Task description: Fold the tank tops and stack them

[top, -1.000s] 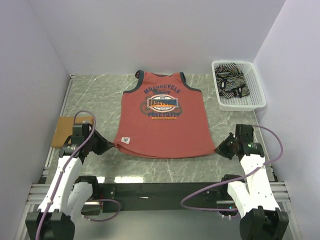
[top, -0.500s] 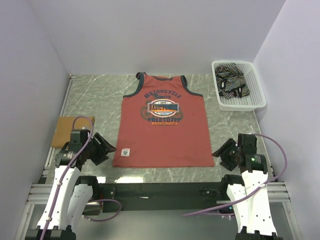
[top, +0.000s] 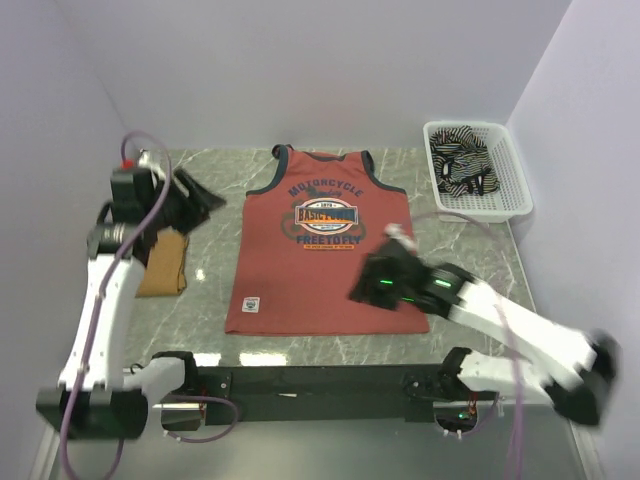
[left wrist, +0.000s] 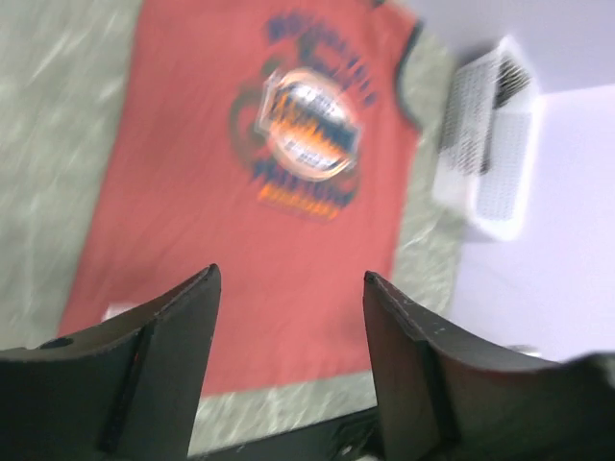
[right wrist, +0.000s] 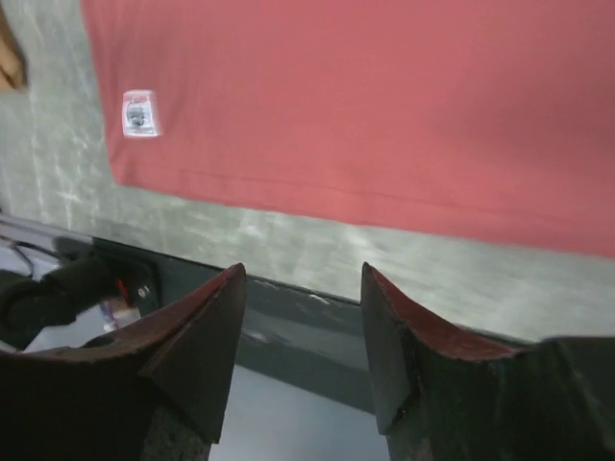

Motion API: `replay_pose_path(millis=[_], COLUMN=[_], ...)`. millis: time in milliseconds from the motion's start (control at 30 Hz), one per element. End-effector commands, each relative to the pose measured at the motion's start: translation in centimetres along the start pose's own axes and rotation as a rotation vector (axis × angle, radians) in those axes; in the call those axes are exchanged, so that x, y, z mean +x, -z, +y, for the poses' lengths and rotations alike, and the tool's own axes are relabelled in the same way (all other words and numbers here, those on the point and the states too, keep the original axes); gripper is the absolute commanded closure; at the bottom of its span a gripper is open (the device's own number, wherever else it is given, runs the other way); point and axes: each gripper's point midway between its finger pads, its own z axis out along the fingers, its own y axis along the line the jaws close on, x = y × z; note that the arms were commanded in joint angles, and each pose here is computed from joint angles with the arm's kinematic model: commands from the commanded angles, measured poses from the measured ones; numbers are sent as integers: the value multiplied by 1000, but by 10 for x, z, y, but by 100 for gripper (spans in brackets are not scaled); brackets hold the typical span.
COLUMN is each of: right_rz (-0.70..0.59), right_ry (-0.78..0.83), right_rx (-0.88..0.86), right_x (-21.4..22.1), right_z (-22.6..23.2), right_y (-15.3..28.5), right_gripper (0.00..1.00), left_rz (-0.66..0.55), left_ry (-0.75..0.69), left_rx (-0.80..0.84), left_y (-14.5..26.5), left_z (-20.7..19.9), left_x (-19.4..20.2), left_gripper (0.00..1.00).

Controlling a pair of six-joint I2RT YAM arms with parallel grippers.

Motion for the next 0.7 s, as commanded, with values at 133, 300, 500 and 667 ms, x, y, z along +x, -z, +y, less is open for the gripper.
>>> replay_pose_path(millis=[133, 300, 500, 667], right_rz=[-116, -62, 22, 61], right_ry=[136, 264, 355, 396], right_rx=[-83, -92, -61, -22], right_x=[8, 48, 97, 123], right_z=[183, 250, 274, 266], right_y=[-64, -110, -159, -192], right_gripper=[56, 63, 64, 66], left_rz=[-271, -380, -428, -411], left_ry=[-148, -194, -222, -236], left_rx=[310, 404, 461, 465], left_y=[62, 114, 140, 137], left_z=[-124, -170, -188, -186], left_x=[-102, -127, -132, -127], left_gripper=[33, 33, 34, 35])
